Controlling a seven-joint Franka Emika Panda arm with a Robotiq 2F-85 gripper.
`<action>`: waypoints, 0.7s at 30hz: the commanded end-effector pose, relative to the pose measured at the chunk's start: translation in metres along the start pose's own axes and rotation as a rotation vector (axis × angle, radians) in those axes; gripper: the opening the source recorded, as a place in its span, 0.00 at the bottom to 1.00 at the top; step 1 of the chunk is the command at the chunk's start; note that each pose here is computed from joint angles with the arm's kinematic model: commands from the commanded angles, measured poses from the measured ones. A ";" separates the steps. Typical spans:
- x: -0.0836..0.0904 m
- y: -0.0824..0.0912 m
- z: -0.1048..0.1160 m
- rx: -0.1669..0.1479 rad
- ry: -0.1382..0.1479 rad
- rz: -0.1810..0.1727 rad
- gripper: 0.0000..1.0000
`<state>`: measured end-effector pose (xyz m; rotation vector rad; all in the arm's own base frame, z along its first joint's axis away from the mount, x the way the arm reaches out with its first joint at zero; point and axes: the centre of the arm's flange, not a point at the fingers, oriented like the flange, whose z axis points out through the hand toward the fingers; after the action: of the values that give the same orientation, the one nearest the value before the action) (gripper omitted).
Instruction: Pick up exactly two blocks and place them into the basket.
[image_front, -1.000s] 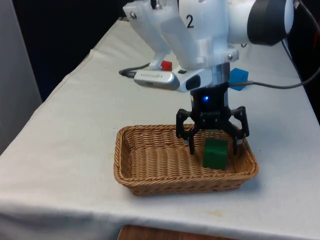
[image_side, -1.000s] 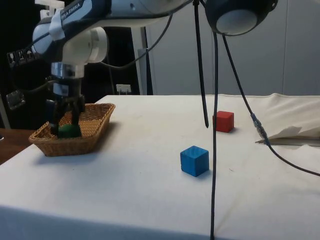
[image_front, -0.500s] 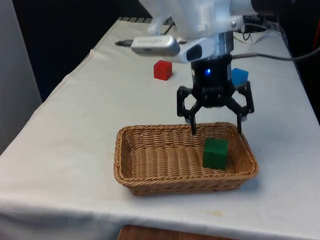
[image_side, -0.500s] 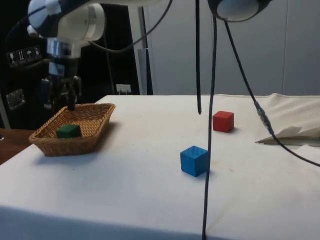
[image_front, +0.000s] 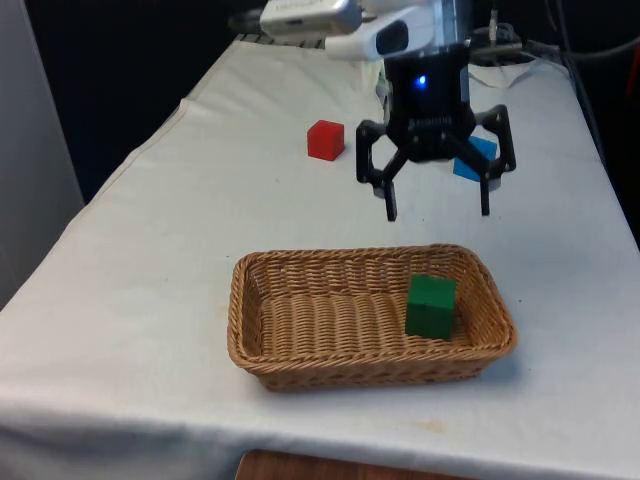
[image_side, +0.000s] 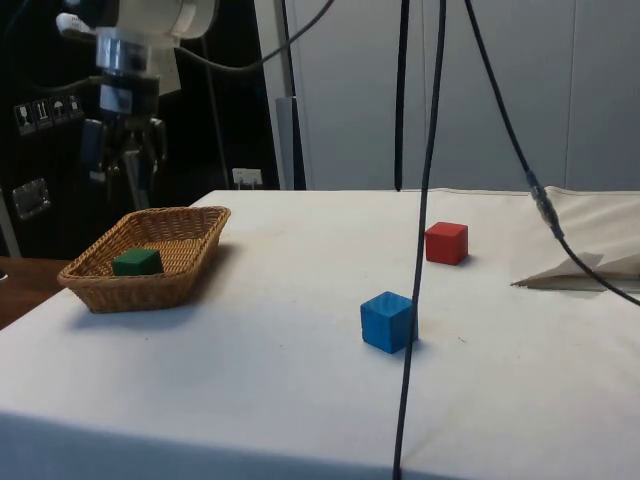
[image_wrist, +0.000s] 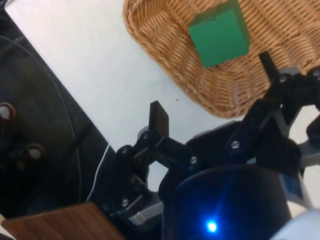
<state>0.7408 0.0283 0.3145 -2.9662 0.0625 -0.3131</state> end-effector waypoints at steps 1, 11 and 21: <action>-0.006 0.000 -0.007 -0.004 0.005 0.000 1.00; -0.011 -0.002 -0.024 -0.014 0.028 -0.013 1.00; -0.014 -0.008 -0.033 -0.048 0.013 -0.040 1.00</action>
<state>0.7267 0.0327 0.3384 -3.0085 0.0182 -0.3325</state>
